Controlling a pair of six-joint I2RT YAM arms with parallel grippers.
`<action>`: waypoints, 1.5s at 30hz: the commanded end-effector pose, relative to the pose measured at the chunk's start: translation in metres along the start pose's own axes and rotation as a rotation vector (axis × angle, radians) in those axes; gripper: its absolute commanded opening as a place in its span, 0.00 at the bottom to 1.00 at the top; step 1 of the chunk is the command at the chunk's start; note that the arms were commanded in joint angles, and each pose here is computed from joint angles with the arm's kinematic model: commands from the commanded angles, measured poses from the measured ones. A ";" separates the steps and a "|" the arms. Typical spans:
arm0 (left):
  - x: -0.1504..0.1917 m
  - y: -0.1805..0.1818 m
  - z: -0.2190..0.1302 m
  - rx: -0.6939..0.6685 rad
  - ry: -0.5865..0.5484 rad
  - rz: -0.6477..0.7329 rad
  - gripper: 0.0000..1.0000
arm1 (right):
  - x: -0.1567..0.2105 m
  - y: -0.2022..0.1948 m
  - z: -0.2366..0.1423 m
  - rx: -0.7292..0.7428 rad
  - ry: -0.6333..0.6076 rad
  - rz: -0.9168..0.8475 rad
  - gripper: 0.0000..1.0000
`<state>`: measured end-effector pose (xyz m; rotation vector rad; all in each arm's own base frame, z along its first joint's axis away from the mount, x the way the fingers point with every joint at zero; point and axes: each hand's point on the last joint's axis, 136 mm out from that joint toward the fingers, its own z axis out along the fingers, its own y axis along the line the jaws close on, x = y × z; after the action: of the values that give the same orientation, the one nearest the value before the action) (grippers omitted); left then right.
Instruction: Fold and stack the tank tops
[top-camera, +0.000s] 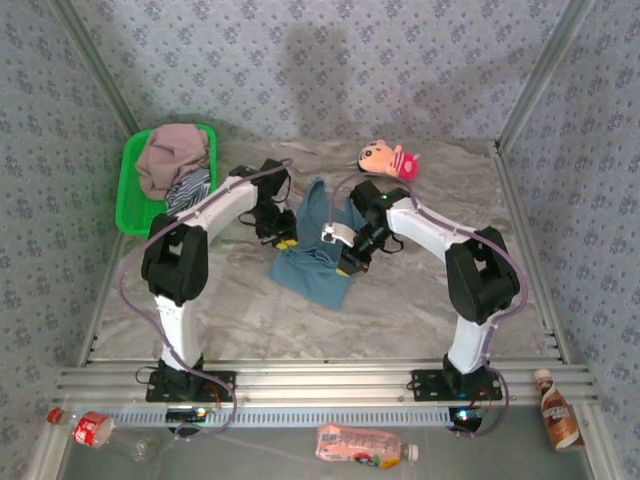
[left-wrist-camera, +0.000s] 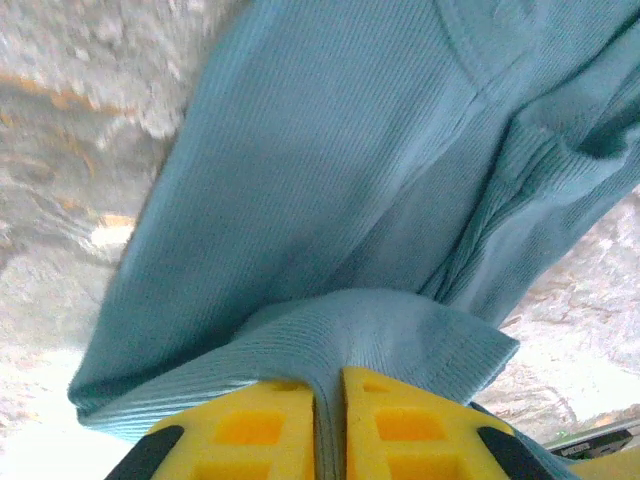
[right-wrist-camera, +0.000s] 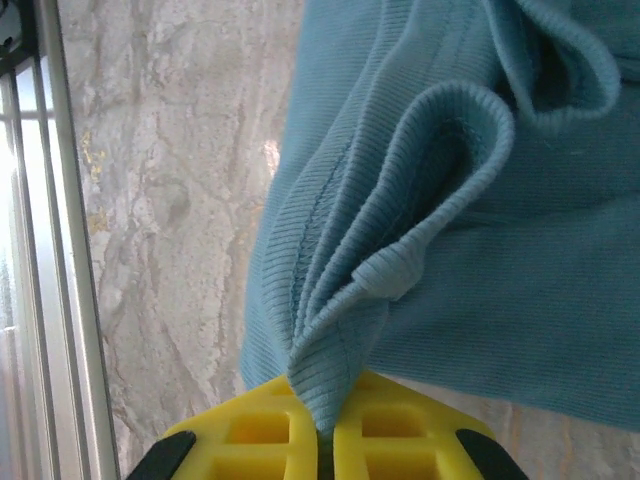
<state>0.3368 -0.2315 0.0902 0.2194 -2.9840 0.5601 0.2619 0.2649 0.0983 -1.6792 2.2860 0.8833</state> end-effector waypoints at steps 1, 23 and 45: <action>-0.012 0.002 -0.002 0.007 0.030 0.033 0.16 | 0.002 -0.019 0.000 0.016 0.027 0.000 0.10; -0.074 0.007 -0.032 -0.079 -0.151 0.061 0.47 | -0.008 -0.136 0.011 0.383 0.037 0.017 0.20; -0.072 0.002 0.035 -0.149 -0.067 0.175 0.41 | 0.004 -0.132 -0.041 0.641 -0.008 0.071 0.42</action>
<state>0.3966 -0.2423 0.0415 0.0285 -3.0889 0.4134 0.4038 0.2125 0.0708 -1.3102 2.3053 0.0780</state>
